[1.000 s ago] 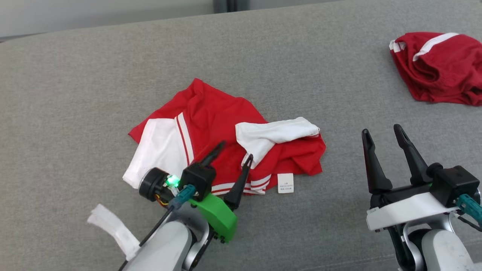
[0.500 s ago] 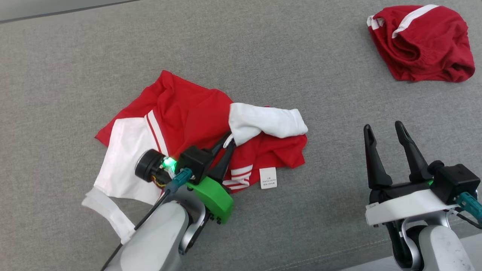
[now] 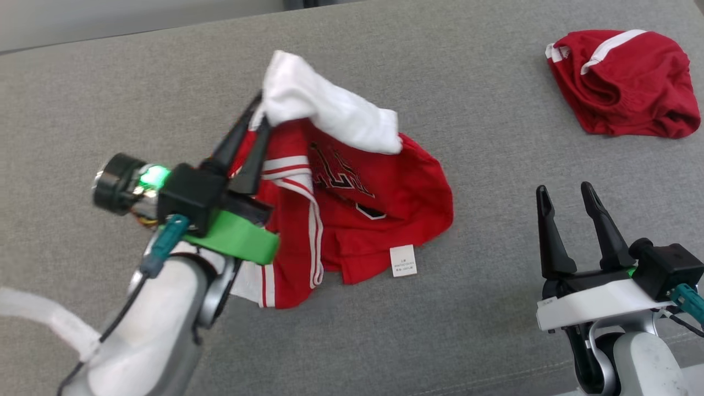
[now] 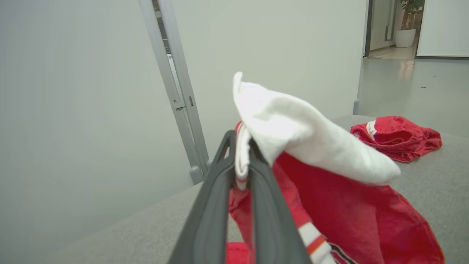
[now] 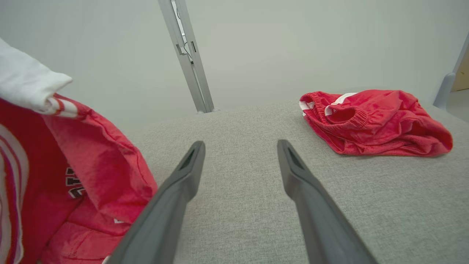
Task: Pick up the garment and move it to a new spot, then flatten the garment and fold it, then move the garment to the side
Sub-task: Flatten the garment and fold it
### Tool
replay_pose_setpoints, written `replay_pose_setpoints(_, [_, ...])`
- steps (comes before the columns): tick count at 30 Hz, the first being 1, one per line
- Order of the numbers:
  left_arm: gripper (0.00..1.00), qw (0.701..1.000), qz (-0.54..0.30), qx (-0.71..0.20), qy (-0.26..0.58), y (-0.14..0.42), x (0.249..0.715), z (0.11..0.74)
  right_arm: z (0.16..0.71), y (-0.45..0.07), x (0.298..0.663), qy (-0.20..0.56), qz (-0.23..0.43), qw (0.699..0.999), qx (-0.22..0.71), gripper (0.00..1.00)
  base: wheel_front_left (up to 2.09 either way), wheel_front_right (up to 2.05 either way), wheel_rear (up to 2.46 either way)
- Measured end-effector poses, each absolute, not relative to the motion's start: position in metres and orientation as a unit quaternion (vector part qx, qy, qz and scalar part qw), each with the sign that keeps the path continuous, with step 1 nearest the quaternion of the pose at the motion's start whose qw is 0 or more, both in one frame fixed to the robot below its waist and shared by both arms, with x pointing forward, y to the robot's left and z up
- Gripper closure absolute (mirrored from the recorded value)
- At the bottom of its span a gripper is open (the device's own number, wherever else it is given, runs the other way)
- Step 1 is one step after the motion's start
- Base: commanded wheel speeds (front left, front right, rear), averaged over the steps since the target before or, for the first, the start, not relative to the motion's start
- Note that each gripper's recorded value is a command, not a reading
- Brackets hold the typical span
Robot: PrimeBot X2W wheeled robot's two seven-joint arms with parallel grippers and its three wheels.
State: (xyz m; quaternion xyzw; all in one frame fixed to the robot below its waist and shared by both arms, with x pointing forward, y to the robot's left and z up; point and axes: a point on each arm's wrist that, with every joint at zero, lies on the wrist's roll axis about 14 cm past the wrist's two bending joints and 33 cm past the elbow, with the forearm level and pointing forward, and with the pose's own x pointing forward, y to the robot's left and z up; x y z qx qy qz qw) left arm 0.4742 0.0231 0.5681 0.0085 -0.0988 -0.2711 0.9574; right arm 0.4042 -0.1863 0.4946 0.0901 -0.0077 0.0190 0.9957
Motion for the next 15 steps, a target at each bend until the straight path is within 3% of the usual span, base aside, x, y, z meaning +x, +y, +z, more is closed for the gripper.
replay_pose_setpoints(5, [1.0, 0.992, -0.124, 0.022, -0.029, 0.126, 0.469, 0.529, 0.495, -0.178, 0.409, -0.009, 0.031, 0.995, 0.094, 0.0, 0.0, 0.0, 0.0])
replay_pose_setpoints(8, [1.0, 0.997, -0.066, 0.014, 0.023, 0.164, 0.453, 0.499, 0.494, -0.174, 0.413, -0.008, 0.037, 0.995, 0.096, 0.0, 0.0, 0.0, 0.0])
replay_pose_setpoints(15, [1.0, 0.991, -0.013, -0.044, 0.126, 0.19, 0.417, 0.429, 0.489, -0.165, 0.42, 0.001, 0.05, 0.994, 0.098, 0.0, 0.0, 0.0, 0.0])
